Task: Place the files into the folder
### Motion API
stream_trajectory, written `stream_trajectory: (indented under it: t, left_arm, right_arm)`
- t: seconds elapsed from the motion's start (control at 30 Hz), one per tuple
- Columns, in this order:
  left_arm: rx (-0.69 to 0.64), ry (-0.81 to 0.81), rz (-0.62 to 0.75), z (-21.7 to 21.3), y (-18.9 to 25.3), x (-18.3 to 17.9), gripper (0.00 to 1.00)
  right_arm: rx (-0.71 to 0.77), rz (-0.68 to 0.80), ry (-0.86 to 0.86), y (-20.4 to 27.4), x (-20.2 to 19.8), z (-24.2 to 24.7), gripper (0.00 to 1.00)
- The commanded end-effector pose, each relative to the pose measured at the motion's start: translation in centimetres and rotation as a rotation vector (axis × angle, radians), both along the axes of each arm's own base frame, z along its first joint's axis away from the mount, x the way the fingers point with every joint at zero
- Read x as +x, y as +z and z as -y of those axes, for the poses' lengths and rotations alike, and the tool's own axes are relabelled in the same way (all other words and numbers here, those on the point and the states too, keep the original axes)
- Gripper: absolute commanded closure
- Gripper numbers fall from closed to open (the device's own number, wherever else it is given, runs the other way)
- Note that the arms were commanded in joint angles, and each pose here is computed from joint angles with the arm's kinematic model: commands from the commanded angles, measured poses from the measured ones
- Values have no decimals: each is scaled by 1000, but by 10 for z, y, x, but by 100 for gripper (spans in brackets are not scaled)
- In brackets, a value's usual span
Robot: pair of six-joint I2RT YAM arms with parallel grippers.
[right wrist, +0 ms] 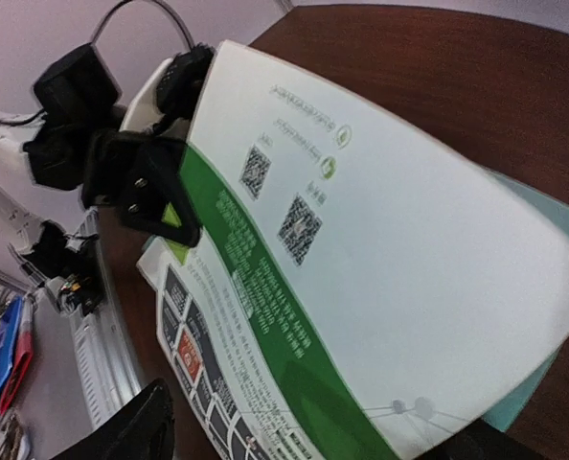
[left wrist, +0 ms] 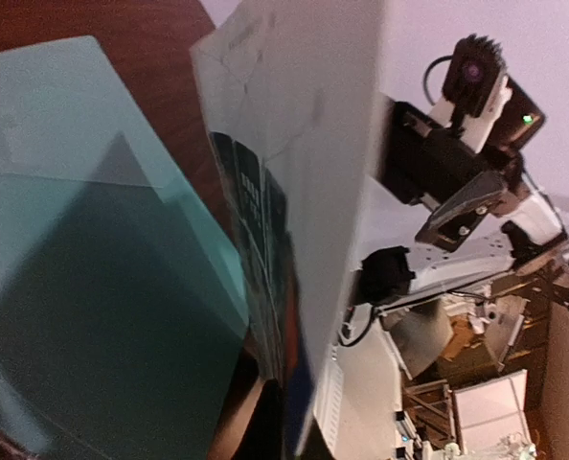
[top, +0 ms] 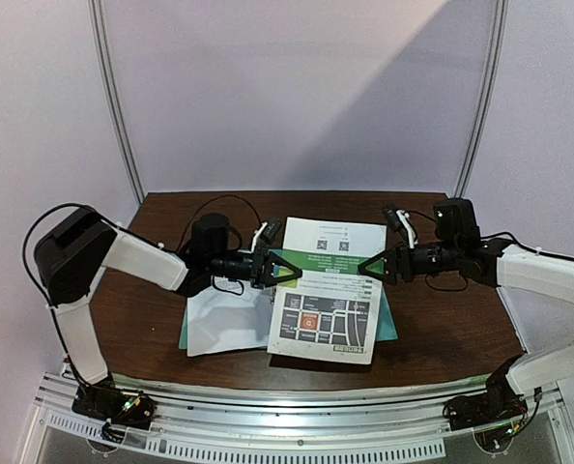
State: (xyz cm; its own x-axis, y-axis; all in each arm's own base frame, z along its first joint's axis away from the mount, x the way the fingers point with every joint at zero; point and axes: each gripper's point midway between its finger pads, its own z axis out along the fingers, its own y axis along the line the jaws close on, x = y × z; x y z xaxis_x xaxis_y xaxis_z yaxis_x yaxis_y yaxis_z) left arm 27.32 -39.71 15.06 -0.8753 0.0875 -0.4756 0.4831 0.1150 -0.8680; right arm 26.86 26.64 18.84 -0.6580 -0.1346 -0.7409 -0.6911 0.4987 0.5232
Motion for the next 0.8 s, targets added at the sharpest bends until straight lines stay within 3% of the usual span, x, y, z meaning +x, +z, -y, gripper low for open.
stream_trajectory:
  t: [0.0, 0.17, 0.27, 0.63, 0.77]
  left_arm:
    - [374, 110, -49, -18, -46, 0, 100]
    - [525, 163, -269, -33, -76, -17, 100]
    - [587, 171, -330, -38, -83, -29, 100]
    - [546, 247, -494, -46, -64, -42, 100]
    - [516, 279, -536, -47, -60, -40, 100]
  right_arm:
    - [-217, -28, -309, -18, 47, 41, 13]
    - [-272, -46, -464, -24, 69, 64, 6]
    - [-291, -44, -494, -27, 77, 66, 6]
    - [-398, -26, -585, -56, 118, 72, 8]
    - [-369, -18, -572, -65, 141, 61, 16]
